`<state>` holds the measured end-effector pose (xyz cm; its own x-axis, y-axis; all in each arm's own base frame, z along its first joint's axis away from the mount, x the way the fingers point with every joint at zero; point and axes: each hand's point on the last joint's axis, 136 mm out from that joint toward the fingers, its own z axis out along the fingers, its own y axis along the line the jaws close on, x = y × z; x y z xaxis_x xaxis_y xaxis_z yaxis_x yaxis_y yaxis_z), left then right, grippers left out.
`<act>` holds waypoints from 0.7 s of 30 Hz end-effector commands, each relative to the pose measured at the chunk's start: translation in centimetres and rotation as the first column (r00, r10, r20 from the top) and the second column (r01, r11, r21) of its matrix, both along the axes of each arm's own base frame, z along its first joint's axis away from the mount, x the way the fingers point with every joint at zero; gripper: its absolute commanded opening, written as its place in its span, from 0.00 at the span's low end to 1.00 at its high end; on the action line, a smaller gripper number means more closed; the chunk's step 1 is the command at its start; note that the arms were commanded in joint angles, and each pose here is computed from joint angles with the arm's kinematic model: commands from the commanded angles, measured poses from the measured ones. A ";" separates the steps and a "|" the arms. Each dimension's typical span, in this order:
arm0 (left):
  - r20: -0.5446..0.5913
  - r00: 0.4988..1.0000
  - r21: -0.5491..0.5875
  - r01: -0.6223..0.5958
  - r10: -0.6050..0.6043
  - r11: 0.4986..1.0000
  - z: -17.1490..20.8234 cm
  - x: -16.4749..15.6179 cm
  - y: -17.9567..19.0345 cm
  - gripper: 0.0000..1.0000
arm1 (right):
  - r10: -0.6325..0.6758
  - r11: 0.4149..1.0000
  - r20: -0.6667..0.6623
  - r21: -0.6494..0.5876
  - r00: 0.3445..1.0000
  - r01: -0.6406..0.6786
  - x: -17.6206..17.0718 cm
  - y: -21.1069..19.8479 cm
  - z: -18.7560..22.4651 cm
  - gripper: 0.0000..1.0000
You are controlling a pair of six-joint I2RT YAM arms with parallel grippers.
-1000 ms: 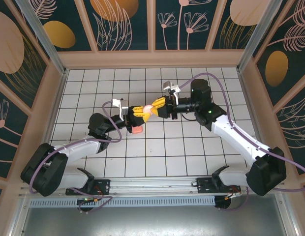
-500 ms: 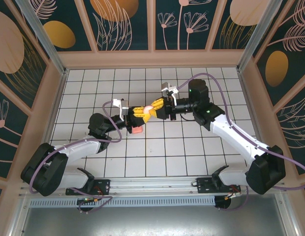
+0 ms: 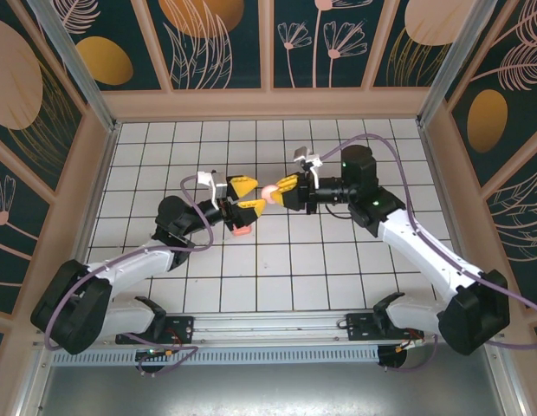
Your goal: Insert the wireless bluetooth earbuds into the charging case
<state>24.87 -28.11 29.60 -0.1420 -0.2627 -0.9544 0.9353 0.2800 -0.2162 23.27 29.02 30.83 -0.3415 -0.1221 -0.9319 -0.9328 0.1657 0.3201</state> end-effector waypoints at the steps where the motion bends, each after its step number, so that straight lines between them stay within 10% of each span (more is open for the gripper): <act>1: -0.036 0.988 0.066 -0.151 0.153 0.986 -1.5 1.9 1.2 0.72 | -0.162 0.985 -0.120 -0.077 0.979 0.154 2.1 -1.9 -3.3 0.20; 7: -0.114 0.929 0.152 -0.335 0.353 0.930 -3.5 4.2 3.6 0.99 | -0.250 0.961 -0.288 -0.194 0.924 0.199 3.1 -2.4 -8.3 0.19; 15: -0.299 0.657 0.339 -0.605 0.692 0.721 -8.4 8.4 8.7 0.99 | -0.373 0.906 -0.424 -0.358 0.825 0.226 5.3 -2.6 -14.0 0.18; 21: -0.425 0.581 0.350 -0.602 0.694 0.718 -11.6 8.8 9.1 0.99 | -0.420 0.881 -0.482 -0.420 0.769 0.218 7.3 -1.9 -17.3 0.19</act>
